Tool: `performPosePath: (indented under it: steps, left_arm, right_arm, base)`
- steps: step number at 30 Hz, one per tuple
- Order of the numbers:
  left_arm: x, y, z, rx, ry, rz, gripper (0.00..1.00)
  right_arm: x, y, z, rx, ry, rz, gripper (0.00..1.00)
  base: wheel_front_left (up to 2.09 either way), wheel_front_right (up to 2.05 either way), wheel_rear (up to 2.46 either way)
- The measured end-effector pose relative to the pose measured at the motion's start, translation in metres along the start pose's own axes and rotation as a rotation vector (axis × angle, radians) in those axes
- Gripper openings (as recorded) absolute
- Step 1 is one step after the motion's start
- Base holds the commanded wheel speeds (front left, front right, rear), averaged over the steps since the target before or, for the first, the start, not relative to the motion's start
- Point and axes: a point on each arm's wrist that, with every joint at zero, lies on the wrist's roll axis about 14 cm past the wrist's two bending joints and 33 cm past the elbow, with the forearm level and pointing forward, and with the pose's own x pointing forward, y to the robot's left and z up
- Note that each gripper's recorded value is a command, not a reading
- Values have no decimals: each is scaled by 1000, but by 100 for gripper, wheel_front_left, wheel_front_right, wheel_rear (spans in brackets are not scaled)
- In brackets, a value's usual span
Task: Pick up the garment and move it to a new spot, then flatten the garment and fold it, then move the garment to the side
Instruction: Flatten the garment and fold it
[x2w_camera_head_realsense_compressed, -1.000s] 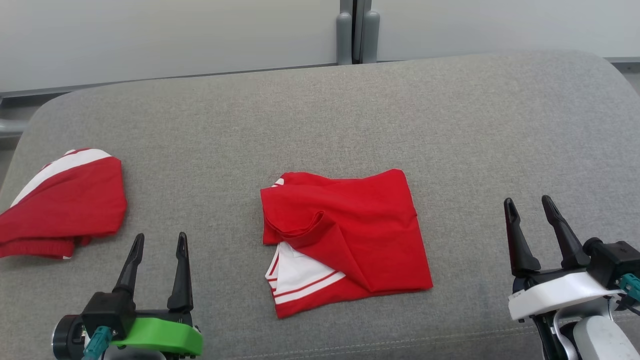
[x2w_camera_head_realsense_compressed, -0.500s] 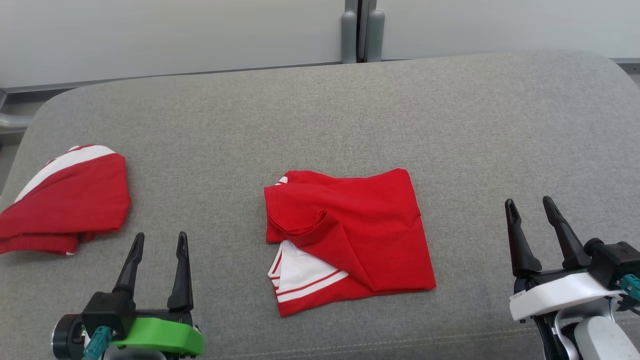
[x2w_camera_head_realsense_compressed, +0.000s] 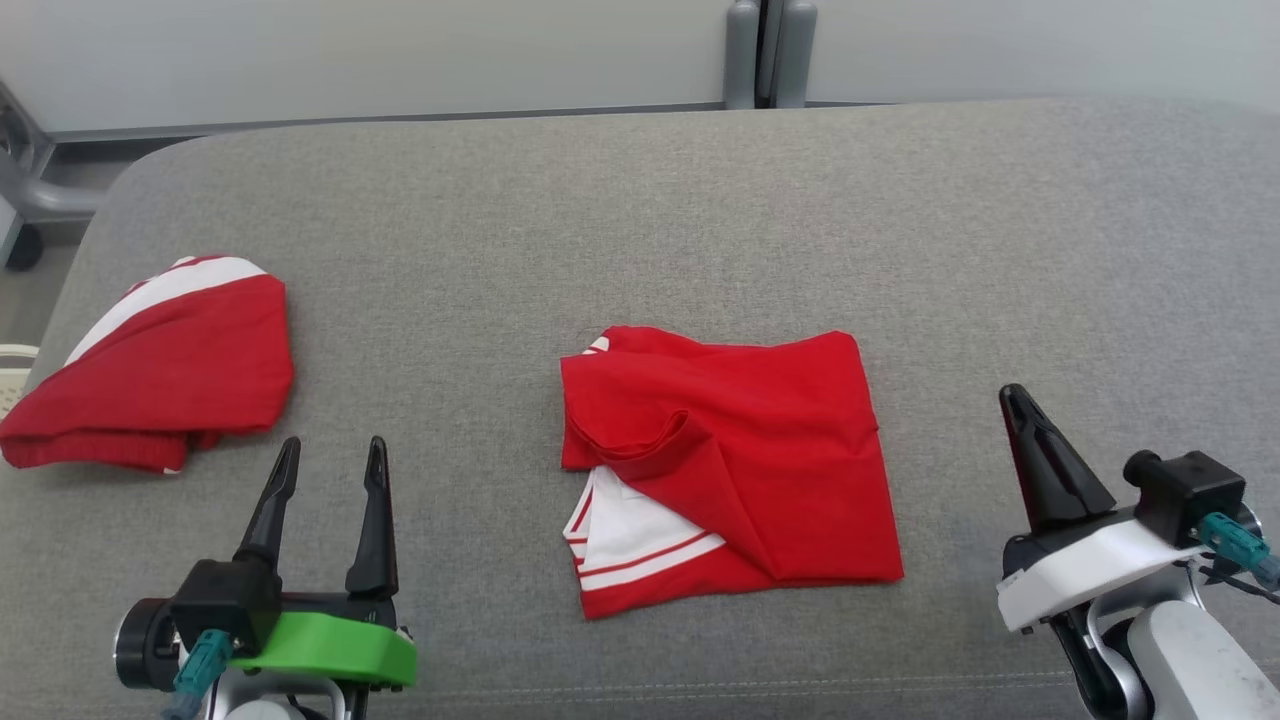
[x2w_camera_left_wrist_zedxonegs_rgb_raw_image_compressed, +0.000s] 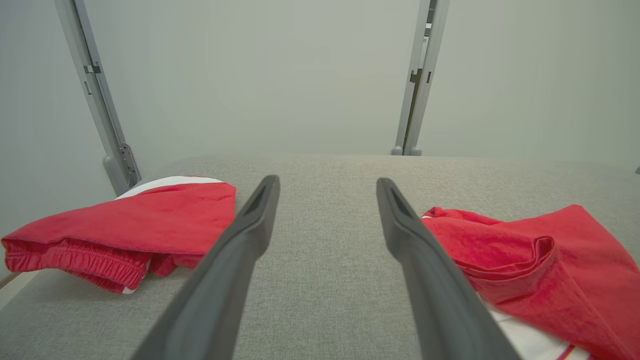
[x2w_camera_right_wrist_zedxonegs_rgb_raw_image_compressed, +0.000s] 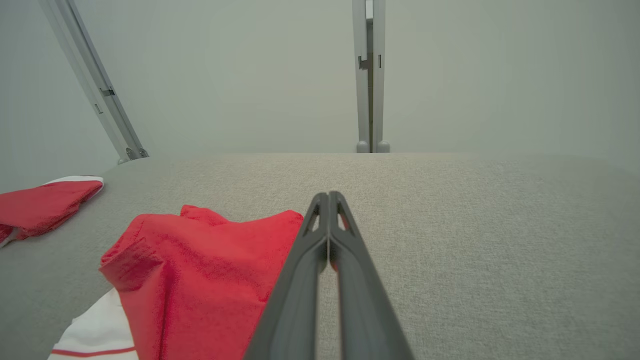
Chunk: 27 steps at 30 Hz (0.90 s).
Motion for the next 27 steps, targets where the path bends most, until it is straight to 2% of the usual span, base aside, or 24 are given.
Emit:
performPosePath:
  steps: [13, 21, 27]
  left_arm:
    - [-7, 21, 6, -13, -13, 71, 100]
    - [-18, 39, 13, -24, -26, 138, 100]
    - [-25, 50, 10, -29, -13, 190, 100]
  right_arm:
    - [44, 77, -72, -7, 244, 326, 0]
    - [65, 117, -105, -3, 348, 464, 0]
    - [66, 145, -122, 24, 395, 550, 0]
  base:
    - [0, 0, 0]
    - [0, 0, 0]
    - [0, 0, 0]
